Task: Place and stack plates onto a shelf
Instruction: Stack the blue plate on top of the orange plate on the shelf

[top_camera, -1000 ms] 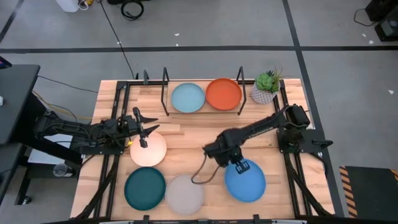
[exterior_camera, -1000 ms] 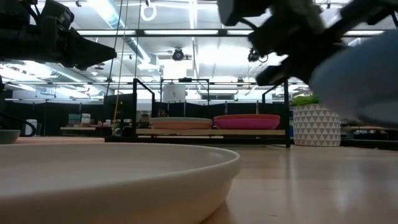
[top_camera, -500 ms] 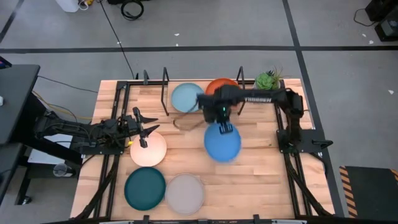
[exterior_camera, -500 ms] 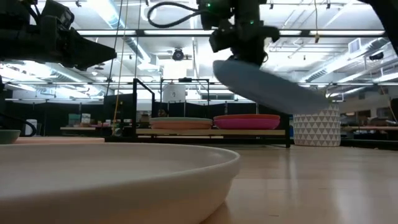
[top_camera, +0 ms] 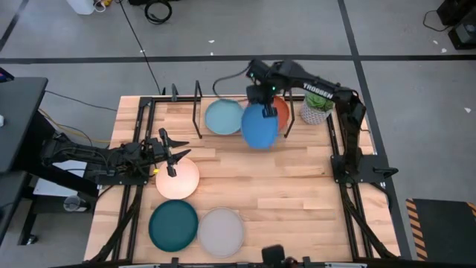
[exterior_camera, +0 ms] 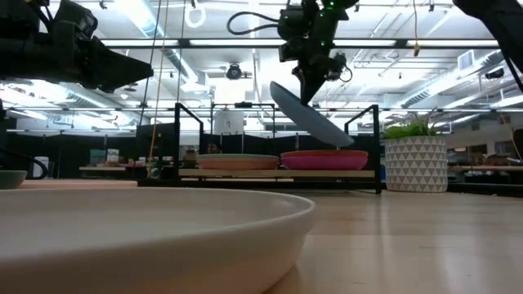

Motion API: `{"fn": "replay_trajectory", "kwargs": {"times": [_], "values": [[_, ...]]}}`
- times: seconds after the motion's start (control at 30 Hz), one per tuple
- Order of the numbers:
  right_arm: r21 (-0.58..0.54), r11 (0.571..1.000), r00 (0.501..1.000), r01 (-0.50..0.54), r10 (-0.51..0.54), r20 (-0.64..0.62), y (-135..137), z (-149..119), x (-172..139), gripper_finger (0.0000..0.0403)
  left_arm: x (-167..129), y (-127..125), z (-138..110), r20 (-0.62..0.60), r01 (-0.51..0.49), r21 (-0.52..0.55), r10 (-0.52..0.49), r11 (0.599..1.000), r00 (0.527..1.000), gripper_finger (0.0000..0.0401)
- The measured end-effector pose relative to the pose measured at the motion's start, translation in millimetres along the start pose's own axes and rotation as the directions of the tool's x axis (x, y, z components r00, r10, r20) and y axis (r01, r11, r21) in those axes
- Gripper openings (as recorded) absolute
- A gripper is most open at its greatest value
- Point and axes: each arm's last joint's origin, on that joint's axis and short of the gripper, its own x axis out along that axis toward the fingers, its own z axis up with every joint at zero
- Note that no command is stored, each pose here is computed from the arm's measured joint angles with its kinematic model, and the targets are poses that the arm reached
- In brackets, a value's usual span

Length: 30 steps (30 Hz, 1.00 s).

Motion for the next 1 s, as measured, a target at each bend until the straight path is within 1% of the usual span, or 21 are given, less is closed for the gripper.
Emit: {"fn": "replay_trajectory", "kwargs": {"times": [0.1,0.2,0.43,0.6,0.7,0.8,0.93,1.0], "values": [[0.012,0.998,0.997,0.065,-0.065,0.034,-18.3,-6.4,-5.6,0.0013,0.0,0.0,0.1,0.001,0.000,0.001,0.000,1.000,1.000,0.0141],[0.013,0.996,0.994,0.093,-0.094,0.059,-30.0,-11.9,-9.6,0.0012,0.0,0.0,0.0,0.000,0.000,0.008,0.000,1.000,1.000,0.0141],[-0.009,0.989,0.985,0.147,-0.146,0.094,-45.5,-18.9,-10.5,0.0012,0.0,0.1,0.9,0.009,-0.001,0.027,0.001,1.000,1.000,0.0141],[-0.026,0.980,0.967,0.198,-0.190,0.171,-52.1,-13.4,-22.1,0.0012,0.0,0.2,1.2,0.013,-0.002,0.039,0.002,0.999,1.000,0.0141],[-0.025,0.978,0.963,0.205,-0.197,0.184,-53.1,-12.6,-31.0,0.0012,0.0,0.2,1.4,0.014,-0.002,0.046,0.002,0.999,1.000,0.0141],[-0.006,0.985,0.968,0.174,-0.170,0.183,-52.0,-14.9,-37.0,0.0012,0.0,0.2,1.8,0.018,-0.003,0.045,0.002,0.999,1.000,0.0141],[0.004,0.990,0.977,0.138,-0.137,0.163,-49.1,-17.2,-36.2,0.0012,0.0,0.2,1.8,0.018,-0.003,0.045,0.002,0.999,1.000,0.0141],[0.000,0.991,0.980,0.137,-0.135,0.143,-49.0,-19.1,-32.5,0.0012,0.0,0.2,1.8,0.018,-0.003,0.045,0.002,0.999,1.000,0.0141]]}}
